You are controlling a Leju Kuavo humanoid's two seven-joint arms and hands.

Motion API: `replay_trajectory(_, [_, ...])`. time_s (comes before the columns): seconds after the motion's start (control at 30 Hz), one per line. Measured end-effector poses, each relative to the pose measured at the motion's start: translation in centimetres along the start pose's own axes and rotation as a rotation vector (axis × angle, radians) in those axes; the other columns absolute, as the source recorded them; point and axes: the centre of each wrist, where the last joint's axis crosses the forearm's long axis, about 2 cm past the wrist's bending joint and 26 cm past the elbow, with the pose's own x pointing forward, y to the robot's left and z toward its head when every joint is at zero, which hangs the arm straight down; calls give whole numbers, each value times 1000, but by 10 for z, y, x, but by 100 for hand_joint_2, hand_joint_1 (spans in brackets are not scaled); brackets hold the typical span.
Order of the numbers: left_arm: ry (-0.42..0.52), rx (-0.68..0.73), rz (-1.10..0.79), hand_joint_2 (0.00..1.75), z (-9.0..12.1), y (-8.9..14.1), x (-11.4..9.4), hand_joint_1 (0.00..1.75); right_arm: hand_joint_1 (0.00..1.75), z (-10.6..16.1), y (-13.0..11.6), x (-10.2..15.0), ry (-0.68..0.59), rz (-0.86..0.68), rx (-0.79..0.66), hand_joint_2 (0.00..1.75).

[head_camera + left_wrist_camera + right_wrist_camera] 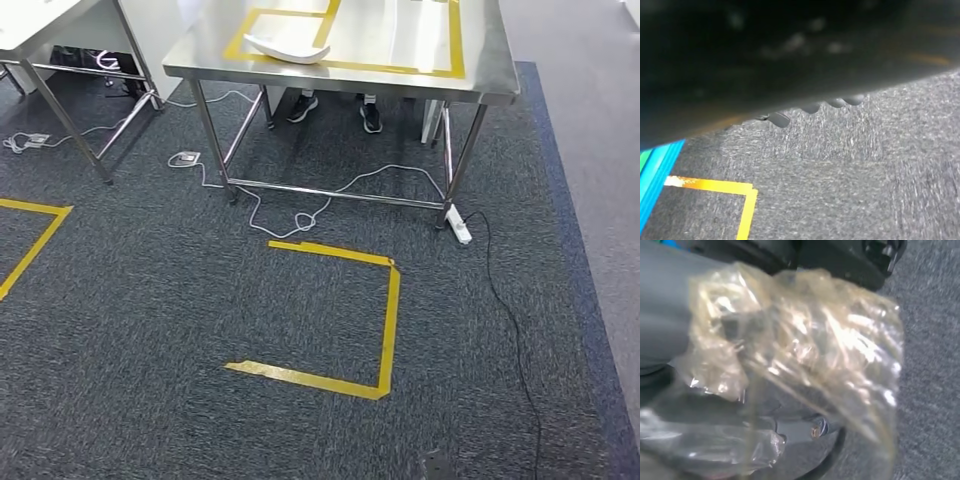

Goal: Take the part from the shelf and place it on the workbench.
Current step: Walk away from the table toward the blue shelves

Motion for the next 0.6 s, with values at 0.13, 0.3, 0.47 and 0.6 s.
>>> replay_trajectory(0.13, [4, -1, 5, 0, 0, -1, 0, 0, 0, 0, 0, -2, 7, -2, -1, 0])
replay_trajectory(0.3, [7, -5, 6, 0, 0, -2, -1, 0, 0, 1, 0, -3, 10, -4, -1, 0])
replay_trajectory(0.47, [4, -7, -3, 0, -1, -2, -1, 0, 0, 0, -2, 0, 2, -10, -3, 0])
replay_trajectory(0.6, [5, -2, -8, 0, -1, 1, -4, 0, 0, 0, -1, -1, 5, -17, -2, 0])
